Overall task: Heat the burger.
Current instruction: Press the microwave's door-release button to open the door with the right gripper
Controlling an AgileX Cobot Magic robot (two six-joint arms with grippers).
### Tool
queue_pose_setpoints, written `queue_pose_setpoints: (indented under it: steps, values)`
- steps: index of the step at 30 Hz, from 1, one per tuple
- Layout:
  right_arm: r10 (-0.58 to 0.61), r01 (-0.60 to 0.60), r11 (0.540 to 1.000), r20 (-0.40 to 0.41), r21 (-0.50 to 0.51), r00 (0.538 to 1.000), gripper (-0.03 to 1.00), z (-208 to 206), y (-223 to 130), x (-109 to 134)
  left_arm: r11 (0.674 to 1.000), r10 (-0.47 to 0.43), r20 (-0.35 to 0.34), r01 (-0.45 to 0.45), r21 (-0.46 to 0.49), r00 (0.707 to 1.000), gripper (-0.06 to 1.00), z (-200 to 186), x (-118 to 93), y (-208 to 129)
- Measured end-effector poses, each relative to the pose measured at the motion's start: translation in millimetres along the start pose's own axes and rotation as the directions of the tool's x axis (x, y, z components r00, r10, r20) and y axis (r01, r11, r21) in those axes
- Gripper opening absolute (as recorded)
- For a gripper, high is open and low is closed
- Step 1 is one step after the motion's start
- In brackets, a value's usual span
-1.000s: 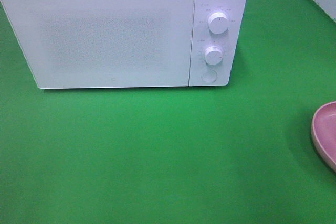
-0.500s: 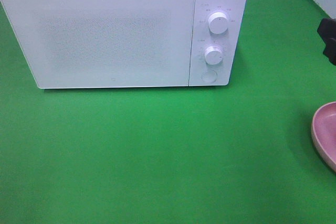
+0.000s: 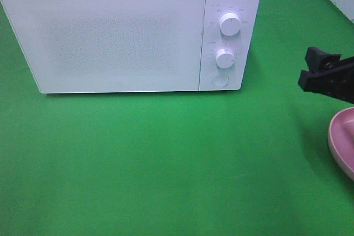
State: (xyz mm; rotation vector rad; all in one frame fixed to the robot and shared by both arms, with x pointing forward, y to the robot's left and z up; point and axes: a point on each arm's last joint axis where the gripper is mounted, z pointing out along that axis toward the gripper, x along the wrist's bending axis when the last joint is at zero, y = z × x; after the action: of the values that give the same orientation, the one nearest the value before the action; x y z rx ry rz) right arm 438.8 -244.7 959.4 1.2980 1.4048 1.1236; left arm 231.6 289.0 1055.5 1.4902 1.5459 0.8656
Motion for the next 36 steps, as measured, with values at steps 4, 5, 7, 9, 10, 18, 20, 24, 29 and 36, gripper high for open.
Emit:
queue_pose_setpoints:
  steps: [4,5,7,9,10,18,20,24,29,36]
  values:
    - [-0.005,0.005,1.0,-0.02,0.01,1.0,0.73,0.2,-6.3,12.7,1.0,0.0,0.0,0.0,0.0,1.0,0.99,0.0,0.0,0.0]
    - [-0.005,0.005,1.0,-0.02,0.01,1.0,0.73,0.2,-6.3,12.7,1.0,0.0,0.0,0.0,0.0,1.0,0.99,0.0,0.0,0.0]
    - [-0.007,0.007,1.0,-0.021,0.008,1.0,0.73,0.0,-9.5,19.2,1.0,0.0,0.0,0.0,0.0,1.0,0.99,0.0,0.0,0.0]
    - [-0.007,0.007,1.0,-0.021,0.0,1.0,0.73,-0.9,-12.6,26.2,1.0,0.0,0.0,0.0,0.0,1.0,0.99,0.0,0.0,0.0]
    - [-0.006,0.006,1.0,-0.013,-0.006,1.0,0.73,-2.1,-15.4,31.4,1.0,0.0,0.0,0.0,0.0,1.0,0.99,0.0,0.0,0.0]
    - [-0.01,0.011,1.0,-0.037,0.029,0.999,0.73,-10.2,-27.4,51.7,1.0,0.0,0.0,0.0,0.0,1.0,0.99,0.0,0.0,0.0]
    - [-0.013,0.015,0.999,-0.055,0.037,0.998,0.73,-13.5,-30.0,57.7,1.0,0.0,0.0,0.0,0.0,1.0,0.99,0.0,0.0,0.0]
    - [0.009,-0.006,0.999,-0.065,0.045,0.998,0.73,-18.6,-30.5,67.6,1.0,0.0,0.0,0.0,0.0,1.0,0.99,0.0,0.0,0.0]
    - [0.023,-0.021,0.999,-0.073,0.033,0.997,0.73,-17.1,-26.7,72.5,1.0,0.0,0.0,0.0,0.0,1.0,0.99,0.0,0.0,0.0]
    - [0.05,-0.049,0.999,-0.075,0.023,0.996,0.71,-15.4,-23.6,75.1,1.0,0.0,0.0,0.0,0.0,1.0,0.99,0.0,0.0,0.0]
